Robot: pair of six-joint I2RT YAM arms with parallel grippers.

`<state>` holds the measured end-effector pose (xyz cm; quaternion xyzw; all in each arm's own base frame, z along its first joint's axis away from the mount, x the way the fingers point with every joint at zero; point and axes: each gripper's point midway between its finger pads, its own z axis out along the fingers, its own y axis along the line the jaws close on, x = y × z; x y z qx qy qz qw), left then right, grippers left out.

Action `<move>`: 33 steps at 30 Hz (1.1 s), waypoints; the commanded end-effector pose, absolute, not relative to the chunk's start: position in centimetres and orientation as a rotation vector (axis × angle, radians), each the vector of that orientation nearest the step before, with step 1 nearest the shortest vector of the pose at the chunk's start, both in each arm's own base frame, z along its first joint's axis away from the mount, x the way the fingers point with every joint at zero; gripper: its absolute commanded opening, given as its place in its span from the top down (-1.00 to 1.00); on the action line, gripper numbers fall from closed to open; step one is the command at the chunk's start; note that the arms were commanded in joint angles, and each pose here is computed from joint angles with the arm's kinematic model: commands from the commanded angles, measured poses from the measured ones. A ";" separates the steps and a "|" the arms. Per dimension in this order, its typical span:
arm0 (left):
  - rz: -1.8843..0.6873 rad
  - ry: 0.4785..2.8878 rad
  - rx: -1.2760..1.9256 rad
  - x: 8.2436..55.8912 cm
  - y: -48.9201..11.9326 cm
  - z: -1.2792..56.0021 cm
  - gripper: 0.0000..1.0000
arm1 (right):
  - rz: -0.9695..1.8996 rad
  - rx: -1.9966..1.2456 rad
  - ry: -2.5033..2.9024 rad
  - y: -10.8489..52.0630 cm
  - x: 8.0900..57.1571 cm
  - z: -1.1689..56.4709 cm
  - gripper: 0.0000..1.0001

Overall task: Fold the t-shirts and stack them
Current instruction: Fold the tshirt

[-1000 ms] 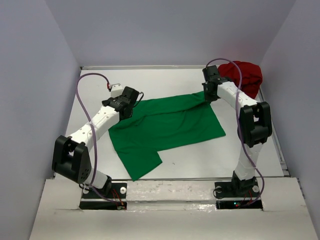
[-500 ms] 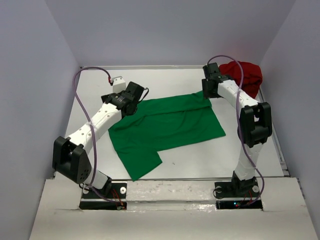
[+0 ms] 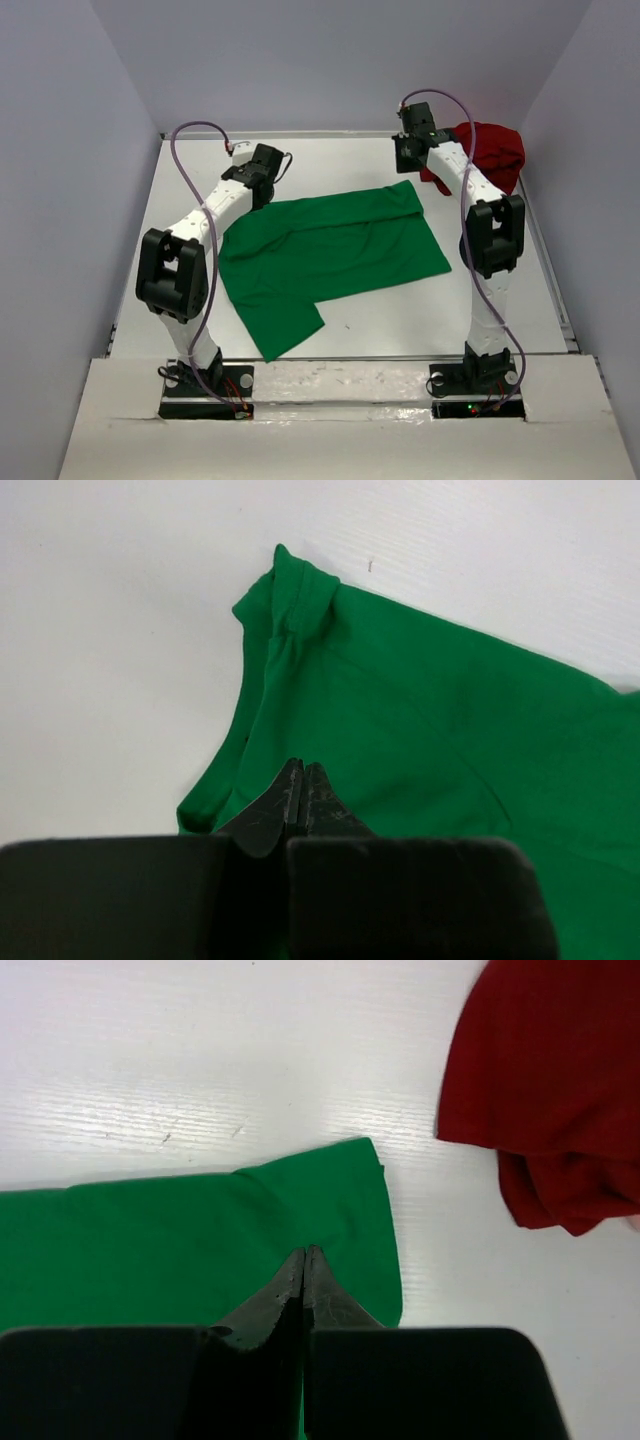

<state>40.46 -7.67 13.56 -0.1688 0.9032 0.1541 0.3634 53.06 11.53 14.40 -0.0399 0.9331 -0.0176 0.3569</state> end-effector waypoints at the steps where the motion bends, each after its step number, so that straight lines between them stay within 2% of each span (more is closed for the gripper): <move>1: 0.289 2.269 -0.472 42.7 -7.4 16.3 1.00 | 0.015 -0.162 2.439 13.0 53.4 13.7 1.00; 8: 0.301 2.316 -0.496 43.2 -5.9 14.1 1.00 | 0.051 -0.171 2.447 13.4 52.9 13.3 1.00; 21: 0.155 2.405 -0.525 46.0 -5.2 11.0 1.00 | 0.054 -0.186 2.339 12.8 51.4 18.6 1.00; 23: 0.205 2.406 -0.542 46.0 -4.3 10.9 0.87 | 0.046 -0.192 2.336 12.6 51.3 18.7 1.00; 25: 0.277 2.397 -0.551 46.2 -3.4 11.0 0.64 | 0.057 -0.201 2.335 12.8 51.2 18.7 1.00; 29: 0.381 2.396 -0.555 46.4 -2.3 10.6 0.41 | 0.084 -0.203 2.331 13.2 51.2 18.7 1.00; 33: 0.432 2.396 -0.547 46.7 -1.8 10.5 0.02 | 0.087 -0.203 2.327 13.2 51.2 18.8 1.00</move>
